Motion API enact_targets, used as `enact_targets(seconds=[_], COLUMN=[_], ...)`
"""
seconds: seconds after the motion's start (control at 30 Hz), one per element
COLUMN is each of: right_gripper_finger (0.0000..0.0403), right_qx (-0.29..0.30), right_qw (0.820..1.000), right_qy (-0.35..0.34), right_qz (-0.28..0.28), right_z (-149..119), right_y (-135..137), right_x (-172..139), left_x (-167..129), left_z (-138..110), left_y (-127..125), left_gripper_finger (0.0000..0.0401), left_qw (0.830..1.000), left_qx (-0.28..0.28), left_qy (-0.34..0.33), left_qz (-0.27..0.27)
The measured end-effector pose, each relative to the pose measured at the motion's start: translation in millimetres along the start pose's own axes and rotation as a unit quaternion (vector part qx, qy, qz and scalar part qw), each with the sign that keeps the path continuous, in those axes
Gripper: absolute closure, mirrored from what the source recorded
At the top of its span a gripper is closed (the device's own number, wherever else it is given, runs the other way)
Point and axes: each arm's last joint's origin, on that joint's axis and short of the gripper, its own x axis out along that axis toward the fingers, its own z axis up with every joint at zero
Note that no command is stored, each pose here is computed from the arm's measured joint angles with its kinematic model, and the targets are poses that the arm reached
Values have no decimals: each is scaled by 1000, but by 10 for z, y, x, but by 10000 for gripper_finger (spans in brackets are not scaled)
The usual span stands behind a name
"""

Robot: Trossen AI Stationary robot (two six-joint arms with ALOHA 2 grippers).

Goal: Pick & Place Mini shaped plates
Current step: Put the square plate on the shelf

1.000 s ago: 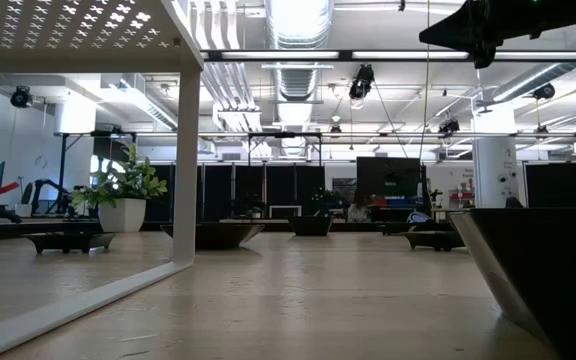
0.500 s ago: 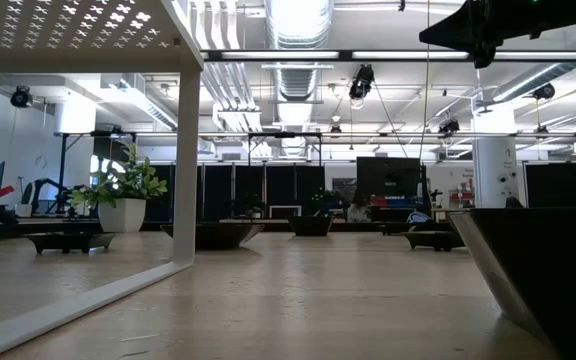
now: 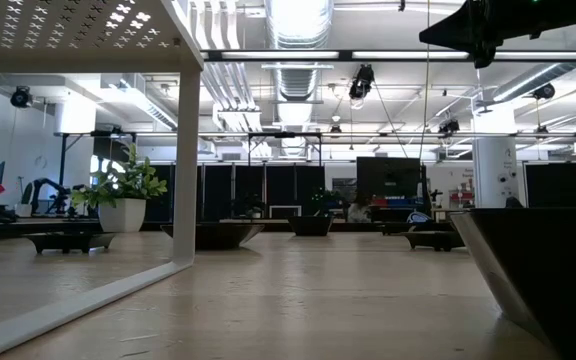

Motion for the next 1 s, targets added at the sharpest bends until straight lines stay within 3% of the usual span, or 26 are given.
enact_targets(seconds=[0.17, 0.4, 0.53, 0.73, 1.0], right_gripper_finger=[394, 394, 394, 394, 394], right_qx=[0, 0, -2, -2, -3], right_qw=[1000, 1000, 1000, 1000, 1000], right_qy=[0, 0, 0, 0, 0], right_qz=[0, 0, 0, 0, 0], right_z=[1, 1, 1, 1, 0], right_y=[0, 0, 1, 1, 0], right_x=[0, 0, 0, 0, 1], left_x=[285, 558, 695, 841, 925], left_z=[-13, -34, -49, -92, -122], left_y=[26, 27, 74, 113, 115], left_gripper_finger=[363, 363, 363, 362, 362], left_qw=[998, 998, 995, 994, 987], left_qx=[-28, -58, -97, -101, -147], left_qy=[41, 34, 34, 37, 45], left_qz=[30, 0, 16, 34, 35])
